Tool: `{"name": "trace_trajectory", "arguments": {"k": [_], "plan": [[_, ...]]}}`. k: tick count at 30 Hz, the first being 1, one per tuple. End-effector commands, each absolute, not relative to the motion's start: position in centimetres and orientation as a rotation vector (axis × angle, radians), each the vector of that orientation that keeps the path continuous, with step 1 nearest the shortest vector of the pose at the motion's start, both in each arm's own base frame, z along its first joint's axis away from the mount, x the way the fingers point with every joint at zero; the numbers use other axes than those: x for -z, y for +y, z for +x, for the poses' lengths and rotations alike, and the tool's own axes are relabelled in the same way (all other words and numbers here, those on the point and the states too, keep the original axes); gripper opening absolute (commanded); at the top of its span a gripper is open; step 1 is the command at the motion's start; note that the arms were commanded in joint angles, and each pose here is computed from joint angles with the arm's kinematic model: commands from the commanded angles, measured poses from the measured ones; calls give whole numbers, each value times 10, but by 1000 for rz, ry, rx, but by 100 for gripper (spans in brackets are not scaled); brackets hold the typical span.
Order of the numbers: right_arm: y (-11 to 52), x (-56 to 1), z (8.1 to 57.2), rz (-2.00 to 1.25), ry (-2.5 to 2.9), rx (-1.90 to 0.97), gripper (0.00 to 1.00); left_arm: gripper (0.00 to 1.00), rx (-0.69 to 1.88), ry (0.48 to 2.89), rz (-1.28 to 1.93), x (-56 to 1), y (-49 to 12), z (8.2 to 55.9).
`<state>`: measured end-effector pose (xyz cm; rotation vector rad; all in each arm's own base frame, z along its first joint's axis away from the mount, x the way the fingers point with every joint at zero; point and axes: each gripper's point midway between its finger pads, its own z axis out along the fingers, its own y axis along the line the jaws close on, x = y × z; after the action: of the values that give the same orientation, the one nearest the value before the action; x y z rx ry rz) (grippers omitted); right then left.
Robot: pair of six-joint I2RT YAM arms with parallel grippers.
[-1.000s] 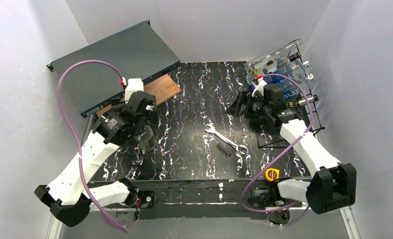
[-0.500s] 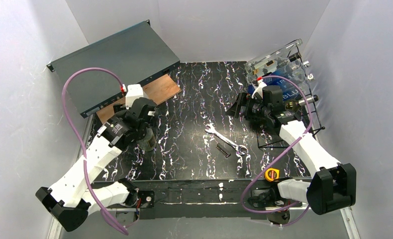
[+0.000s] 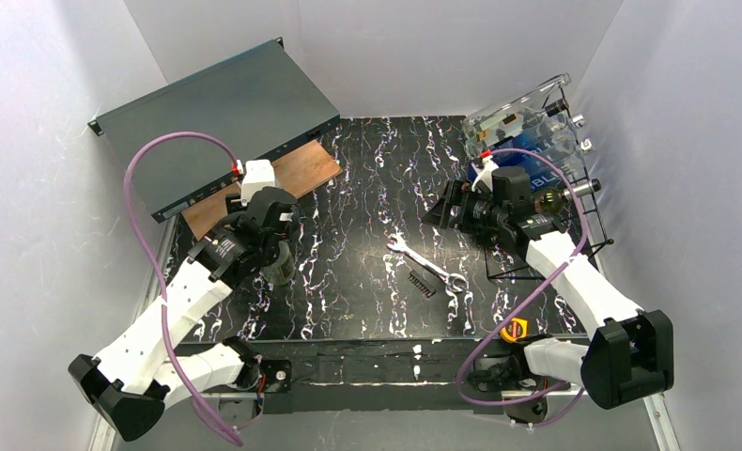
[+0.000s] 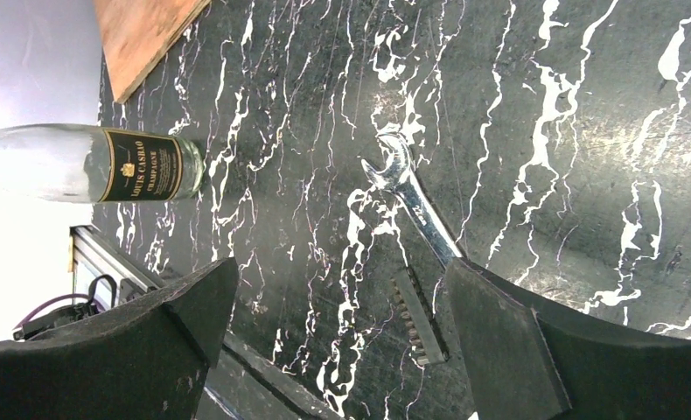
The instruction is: Put the wine bottle on the wine rack
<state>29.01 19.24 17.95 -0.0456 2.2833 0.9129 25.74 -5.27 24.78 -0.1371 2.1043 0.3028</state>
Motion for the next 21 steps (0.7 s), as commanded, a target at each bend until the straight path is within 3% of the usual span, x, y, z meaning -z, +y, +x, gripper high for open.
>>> {"name": "trace_trajectory", "arguments": {"k": [1, 12, 17, 21], "plan": [[203, -195, 293, -77, 2239, -961, 98, 49, -327, 2040, -150, -258, -46, 261], [214, -185, 288, -116, 2279, -945, 98, 10, -272, 2066, -65, -259, -57, 261], [224, -182, 287, -148, 2293, -874, 99, 1, -173, 2060, -1, -277, -70, 261], [236, -173, 284, -198, 2321, -844, 98, 0, -103, 2073, 38, -283, -81, 259]]}}
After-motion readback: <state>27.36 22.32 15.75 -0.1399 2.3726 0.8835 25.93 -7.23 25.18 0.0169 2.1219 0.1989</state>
